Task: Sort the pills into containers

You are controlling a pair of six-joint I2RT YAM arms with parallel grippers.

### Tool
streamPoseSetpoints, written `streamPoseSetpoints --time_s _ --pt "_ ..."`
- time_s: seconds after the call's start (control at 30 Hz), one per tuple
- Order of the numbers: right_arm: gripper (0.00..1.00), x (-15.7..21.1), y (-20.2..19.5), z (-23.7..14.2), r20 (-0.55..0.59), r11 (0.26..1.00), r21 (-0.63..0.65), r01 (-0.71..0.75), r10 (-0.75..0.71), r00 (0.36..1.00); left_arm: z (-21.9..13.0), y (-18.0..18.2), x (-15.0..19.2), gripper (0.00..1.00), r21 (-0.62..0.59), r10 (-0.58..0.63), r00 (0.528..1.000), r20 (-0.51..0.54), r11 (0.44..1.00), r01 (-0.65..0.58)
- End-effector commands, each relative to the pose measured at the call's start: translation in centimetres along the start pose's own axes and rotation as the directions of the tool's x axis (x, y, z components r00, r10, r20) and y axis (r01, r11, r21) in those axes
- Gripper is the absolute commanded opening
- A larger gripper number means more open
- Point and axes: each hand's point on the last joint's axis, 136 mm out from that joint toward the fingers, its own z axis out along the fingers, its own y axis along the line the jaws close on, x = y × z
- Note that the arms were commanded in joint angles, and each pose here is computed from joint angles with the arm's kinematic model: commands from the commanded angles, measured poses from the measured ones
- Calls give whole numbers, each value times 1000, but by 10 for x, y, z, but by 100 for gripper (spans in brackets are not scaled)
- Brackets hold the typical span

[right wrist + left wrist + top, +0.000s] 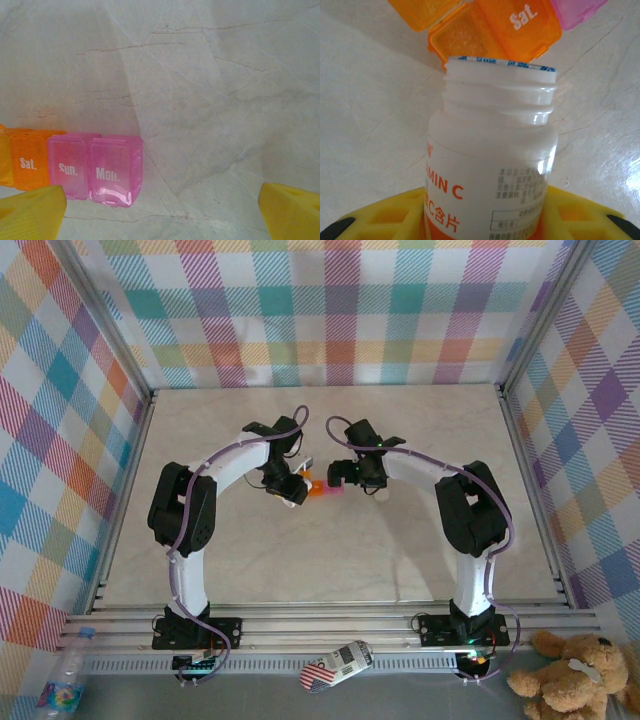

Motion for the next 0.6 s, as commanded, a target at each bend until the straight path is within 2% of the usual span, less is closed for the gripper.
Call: streamPoseSetpoints --time_s 0.0,0.33,0.57 --pt "98 -12 13 -10 38 999 -45 13 -11 999 -17 1 2 0 -21 -13 1000 -8 1000 13" --pt "98 -25 23 1 42 997 -75 21 -18 999 -21 9 8 0 -64 -2 996 -85 998 -3" --pt "98 -25 21 9 22 998 -58 29 -28 999 -13 8 6 0 -53 -6 994 -107 999 0"
